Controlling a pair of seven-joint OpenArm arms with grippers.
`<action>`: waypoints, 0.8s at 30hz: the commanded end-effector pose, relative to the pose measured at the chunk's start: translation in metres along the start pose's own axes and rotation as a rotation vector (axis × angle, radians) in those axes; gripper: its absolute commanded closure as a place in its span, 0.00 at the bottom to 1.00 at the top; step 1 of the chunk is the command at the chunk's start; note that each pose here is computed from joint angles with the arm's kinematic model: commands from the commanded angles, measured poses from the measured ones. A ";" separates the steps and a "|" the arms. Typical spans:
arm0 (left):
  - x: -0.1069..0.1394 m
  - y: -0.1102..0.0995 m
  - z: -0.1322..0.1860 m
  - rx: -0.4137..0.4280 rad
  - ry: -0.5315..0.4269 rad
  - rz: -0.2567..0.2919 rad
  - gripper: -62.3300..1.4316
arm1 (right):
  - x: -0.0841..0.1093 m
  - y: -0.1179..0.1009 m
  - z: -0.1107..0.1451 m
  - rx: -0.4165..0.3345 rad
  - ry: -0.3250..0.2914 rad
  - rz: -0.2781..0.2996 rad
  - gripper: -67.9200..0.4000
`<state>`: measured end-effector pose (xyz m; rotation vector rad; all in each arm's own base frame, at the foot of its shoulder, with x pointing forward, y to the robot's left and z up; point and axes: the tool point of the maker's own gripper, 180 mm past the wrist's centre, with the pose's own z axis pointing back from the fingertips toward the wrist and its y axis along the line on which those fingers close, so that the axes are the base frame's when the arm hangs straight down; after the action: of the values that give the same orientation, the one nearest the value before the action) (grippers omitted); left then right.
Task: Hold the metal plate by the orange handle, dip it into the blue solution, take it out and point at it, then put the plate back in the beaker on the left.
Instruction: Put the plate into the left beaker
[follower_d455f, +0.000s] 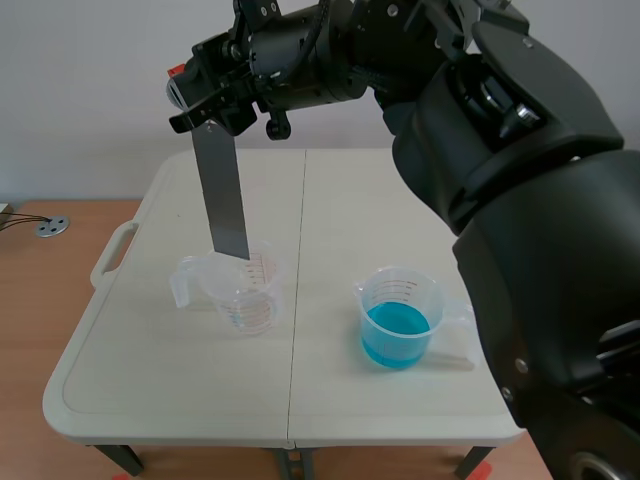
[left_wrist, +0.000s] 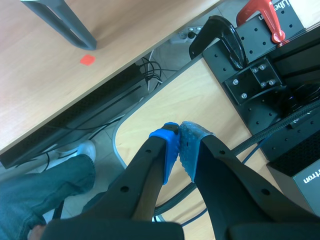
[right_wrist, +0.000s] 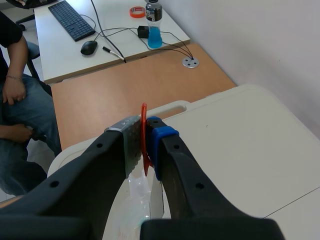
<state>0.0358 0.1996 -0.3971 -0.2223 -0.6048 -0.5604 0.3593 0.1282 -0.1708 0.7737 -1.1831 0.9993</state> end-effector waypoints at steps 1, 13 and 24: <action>0.006 -0.004 0.000 -0.012 -0.020 0.002 0.93 | 0.021 0.003 -0.002 0.017 -0.055 0.027 0.98; 0.006 -0.004 0.000 -0.012 -0.020 0.003 0.93 | -0.001 0.000 -0.008 0.022 -0.027 -0.033 0.98; 0.006 -0.004 0.000 -0.012 -0.020 0.003 0.93 | -0.024 -0.007 -0.014 0.006 -0.004 -0.064 0.98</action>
<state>0.0358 0.1996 -0.3971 -0.2223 -0.6048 -0.5604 0.3680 0.1264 -0.2146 0.7863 -1.1048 0.9341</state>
